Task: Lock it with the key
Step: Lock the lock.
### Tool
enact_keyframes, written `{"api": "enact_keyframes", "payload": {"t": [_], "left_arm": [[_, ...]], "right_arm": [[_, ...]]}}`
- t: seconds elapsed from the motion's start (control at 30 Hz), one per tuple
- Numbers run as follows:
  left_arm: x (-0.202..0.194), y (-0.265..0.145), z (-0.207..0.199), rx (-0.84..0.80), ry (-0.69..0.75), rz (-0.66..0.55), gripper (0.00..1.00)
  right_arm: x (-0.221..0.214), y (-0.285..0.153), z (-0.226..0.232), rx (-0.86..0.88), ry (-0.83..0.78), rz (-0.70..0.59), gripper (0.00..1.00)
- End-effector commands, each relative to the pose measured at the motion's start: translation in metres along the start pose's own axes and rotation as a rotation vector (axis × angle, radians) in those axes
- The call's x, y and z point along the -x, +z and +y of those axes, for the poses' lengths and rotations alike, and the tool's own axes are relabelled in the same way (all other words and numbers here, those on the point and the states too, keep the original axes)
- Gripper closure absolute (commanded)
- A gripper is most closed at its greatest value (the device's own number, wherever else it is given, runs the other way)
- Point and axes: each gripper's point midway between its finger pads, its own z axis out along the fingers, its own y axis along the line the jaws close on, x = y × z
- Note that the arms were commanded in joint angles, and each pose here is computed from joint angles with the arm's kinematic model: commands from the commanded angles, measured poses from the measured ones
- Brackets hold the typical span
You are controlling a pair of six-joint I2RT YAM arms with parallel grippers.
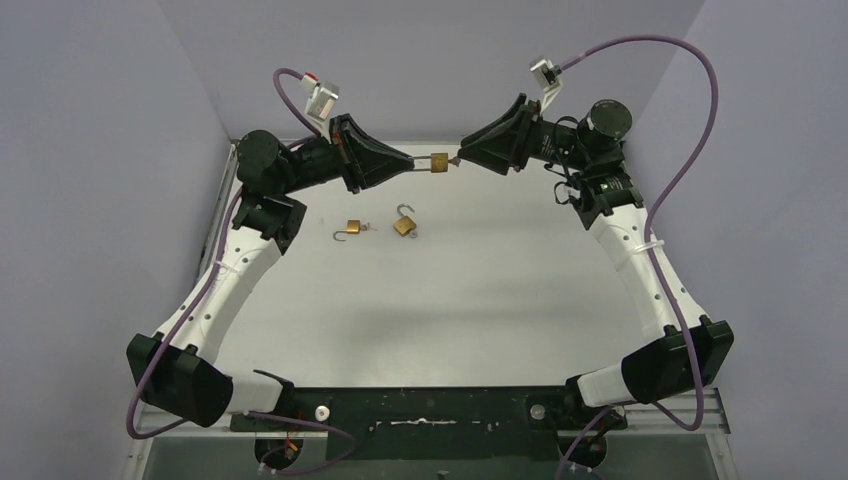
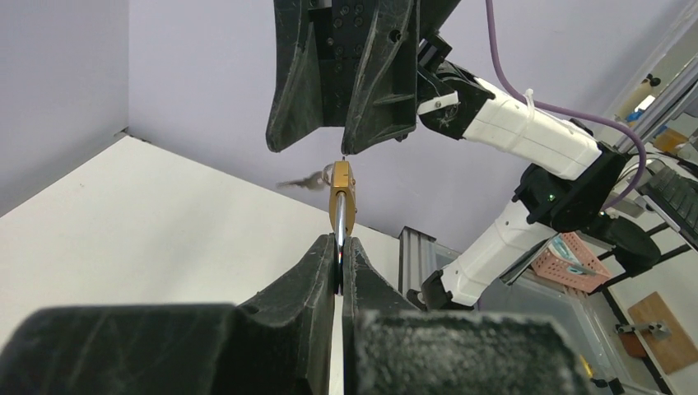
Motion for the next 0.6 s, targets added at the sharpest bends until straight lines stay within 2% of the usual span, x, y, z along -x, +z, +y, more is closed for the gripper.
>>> {"api": "enact_keyframes", "payload": {"t": [0.0,0.4,0.57], "left_arm": [[0.027,-0.007,-0.02,-0.011,0.106,-0.051,1.0],[0.025,-0.008,-0.008,0.013,0.095,-0.061,1.0],[0.025,-0.008,-0.005,0.02,0.091,-0.065,1.0]], "right_arm": [[0.01,-0.004,0.028,0.073,-0.059,-0.031,0.53],[0.002,0.003,0.037,0.127,-0.04,-0.008,0.59],[-0.005,0.01,0.04,0.155,-0.023,0.017,0.68]]}}
